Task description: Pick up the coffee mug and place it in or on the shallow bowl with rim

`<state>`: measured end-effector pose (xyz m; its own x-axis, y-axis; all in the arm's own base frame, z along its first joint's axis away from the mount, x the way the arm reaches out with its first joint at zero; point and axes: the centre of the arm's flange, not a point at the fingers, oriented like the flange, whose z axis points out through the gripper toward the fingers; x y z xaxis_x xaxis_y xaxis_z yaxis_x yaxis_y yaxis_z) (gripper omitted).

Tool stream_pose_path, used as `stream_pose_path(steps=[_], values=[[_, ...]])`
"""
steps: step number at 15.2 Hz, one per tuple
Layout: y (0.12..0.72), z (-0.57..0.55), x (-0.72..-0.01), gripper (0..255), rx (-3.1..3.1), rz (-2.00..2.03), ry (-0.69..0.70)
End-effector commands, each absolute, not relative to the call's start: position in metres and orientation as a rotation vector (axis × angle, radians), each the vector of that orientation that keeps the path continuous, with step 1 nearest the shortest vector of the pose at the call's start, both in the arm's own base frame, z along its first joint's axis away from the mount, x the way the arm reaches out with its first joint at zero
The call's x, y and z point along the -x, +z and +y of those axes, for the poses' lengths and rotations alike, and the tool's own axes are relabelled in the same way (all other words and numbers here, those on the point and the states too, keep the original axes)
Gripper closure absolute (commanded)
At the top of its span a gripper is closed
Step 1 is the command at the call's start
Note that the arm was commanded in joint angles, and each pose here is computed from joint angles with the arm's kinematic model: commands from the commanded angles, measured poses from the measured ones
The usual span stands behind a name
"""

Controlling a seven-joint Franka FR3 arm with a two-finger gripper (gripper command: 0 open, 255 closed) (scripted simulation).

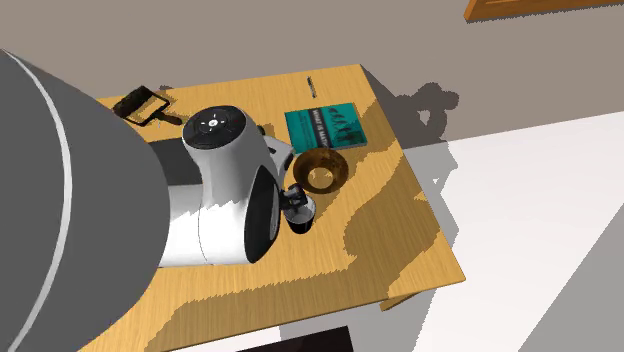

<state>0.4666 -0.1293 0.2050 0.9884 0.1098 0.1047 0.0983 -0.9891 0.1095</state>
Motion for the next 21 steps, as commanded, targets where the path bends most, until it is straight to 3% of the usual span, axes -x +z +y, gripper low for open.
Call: stream_pose_path(steps=[1, 13, 21], values=[[0.184, -0.134, -0.476, 0, -3.028, 0.158, 0.176], [0.097, -0.153, -0.503, 0, -3.026, 0.154, 0.191], [0.097, -0.154, -0.503, 0, -3.027, 0.154, 0.191]])
